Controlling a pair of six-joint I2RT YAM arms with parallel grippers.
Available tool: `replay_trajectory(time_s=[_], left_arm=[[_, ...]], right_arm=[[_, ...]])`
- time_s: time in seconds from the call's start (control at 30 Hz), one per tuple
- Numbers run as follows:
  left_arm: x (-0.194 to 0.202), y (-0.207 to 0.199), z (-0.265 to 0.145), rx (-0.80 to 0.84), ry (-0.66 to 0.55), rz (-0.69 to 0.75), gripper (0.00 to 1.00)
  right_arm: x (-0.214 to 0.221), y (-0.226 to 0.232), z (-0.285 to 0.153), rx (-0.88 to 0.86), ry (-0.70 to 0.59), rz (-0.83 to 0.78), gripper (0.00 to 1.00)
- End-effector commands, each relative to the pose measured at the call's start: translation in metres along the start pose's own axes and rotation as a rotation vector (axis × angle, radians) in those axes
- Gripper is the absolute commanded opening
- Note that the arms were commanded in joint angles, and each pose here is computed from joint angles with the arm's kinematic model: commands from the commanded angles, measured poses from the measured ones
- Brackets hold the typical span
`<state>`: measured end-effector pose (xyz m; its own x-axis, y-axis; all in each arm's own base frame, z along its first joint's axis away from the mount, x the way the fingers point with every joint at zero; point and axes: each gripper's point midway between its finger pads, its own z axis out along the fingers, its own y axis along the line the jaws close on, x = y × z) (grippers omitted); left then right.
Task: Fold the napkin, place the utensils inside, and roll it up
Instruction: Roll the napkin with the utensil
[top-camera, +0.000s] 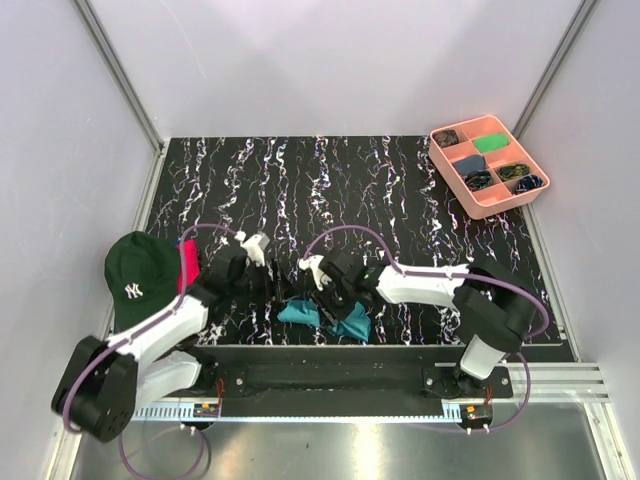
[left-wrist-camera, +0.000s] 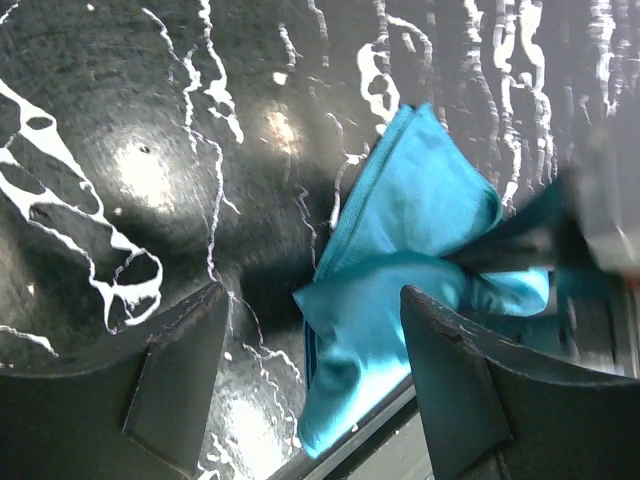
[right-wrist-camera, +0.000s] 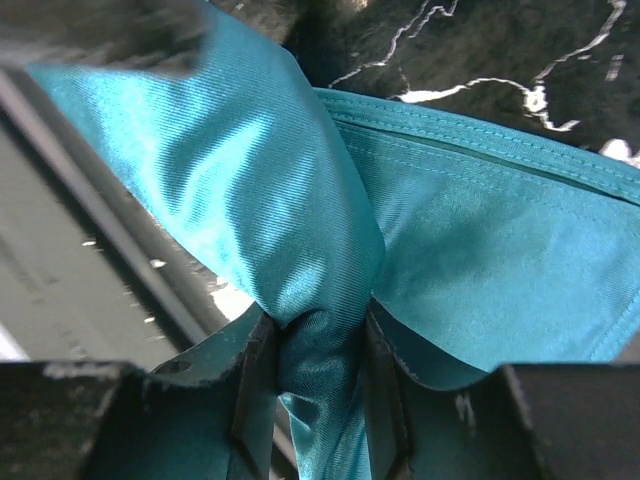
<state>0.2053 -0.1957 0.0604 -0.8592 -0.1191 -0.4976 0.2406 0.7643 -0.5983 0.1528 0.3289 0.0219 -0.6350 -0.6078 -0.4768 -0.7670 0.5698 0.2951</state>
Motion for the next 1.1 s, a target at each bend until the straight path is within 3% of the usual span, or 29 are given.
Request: replay_trajectory(time_s=[0.0, 0.17, 0.73, 0.93, 1.07], left_arm=[[-0.019, -0.021, -0.013, 0.115, -0.149, 0.073, 0.72], [-0.013, -0.034, -0.018, 0.212, -0.180, 0.113, 0.71], [0.008, -0.023, 0.001, 0.214, -0.114, 0.117, 0.56], [0.010, -0.021, 0.009, 0.214, -0.095, 0.117, 0.45], [0.012, -0.013, 0.016, 0.176, -0.075, 0.099, 0.31]], right_arm=[[0.013, 0.021, 0.001, -0.199, 0.104, 0.111, 0.39], [0.003, 0.022, 0.000, -0.291, 0.117, 0.187, 0.39], [-0.020, 0.009, -0.001, -0.424, 0.163, 0.382, 0.40], [-0.022, 0.006, 0.004, -0.459, 0.177, 0.407, 0.40], [-0.024, 0.002, 0.004, -0.465, 0.175, 0.416, 0.41]])
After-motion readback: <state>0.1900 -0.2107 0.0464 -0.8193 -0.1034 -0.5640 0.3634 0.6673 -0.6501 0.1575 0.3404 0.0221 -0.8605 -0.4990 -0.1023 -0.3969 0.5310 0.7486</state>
